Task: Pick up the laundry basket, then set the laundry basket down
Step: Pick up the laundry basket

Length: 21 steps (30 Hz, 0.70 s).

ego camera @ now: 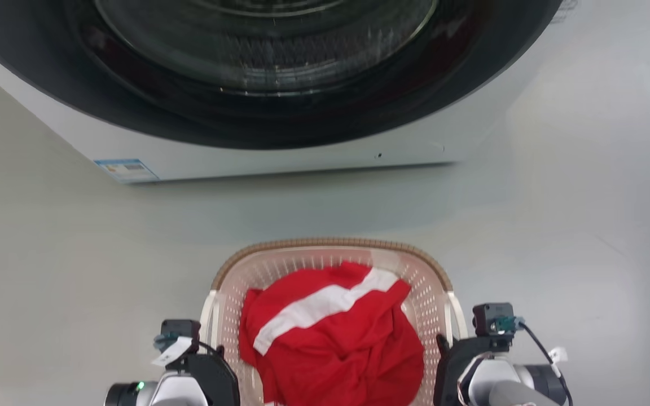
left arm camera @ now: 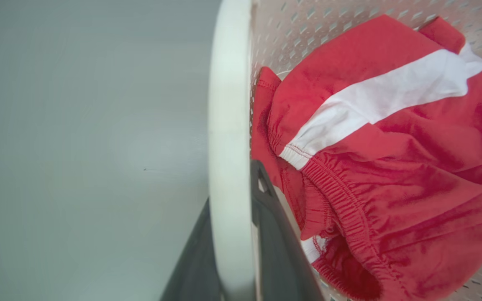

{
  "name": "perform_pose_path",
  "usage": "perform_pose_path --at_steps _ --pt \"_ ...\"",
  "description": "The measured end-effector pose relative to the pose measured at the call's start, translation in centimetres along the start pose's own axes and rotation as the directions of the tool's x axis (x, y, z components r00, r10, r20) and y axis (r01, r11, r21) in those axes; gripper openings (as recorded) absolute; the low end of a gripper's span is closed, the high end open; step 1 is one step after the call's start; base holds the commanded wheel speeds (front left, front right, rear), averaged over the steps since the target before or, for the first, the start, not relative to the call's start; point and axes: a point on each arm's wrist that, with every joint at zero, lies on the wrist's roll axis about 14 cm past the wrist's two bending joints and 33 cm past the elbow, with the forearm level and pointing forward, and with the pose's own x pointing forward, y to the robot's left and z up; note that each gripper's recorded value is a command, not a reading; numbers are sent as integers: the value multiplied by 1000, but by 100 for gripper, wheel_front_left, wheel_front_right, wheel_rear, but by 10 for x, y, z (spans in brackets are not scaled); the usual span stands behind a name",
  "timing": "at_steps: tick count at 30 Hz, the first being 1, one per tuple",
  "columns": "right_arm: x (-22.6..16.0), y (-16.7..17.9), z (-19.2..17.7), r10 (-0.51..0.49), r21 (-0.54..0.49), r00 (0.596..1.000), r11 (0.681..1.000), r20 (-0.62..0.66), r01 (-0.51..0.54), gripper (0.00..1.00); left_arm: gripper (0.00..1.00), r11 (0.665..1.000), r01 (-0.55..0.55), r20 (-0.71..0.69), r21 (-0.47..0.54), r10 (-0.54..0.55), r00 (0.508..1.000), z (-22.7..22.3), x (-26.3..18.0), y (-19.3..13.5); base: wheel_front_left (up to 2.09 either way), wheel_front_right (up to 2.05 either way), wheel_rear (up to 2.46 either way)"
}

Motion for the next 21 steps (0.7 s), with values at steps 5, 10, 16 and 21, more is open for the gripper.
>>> perform_pose_path --at_steps 5,10,16,21 --pt "-16 8 -11 9 0 1000 1000 -17 -9 0 0 1000 -5 -10 -20 5 1000 -11 -16 -1 0 0 0" --pt "-30 15 -19 20 -13 1000 1000 -22 -20 0 0 999 -8 -18 -31 7 1000 -25 -32 -1 0 0 0" --pt "-44 21 -25 23 -13 1000 1000 -20 -23 0 0 999 -5 -15 -33 4 1000 -33 -47 -3 0 0 0" --pt "-54 26 -30 28 -18 999 999 -16 -29 0 0 999 -6 -11 -39 5 1000 -39 -58 -3 0 0 0"
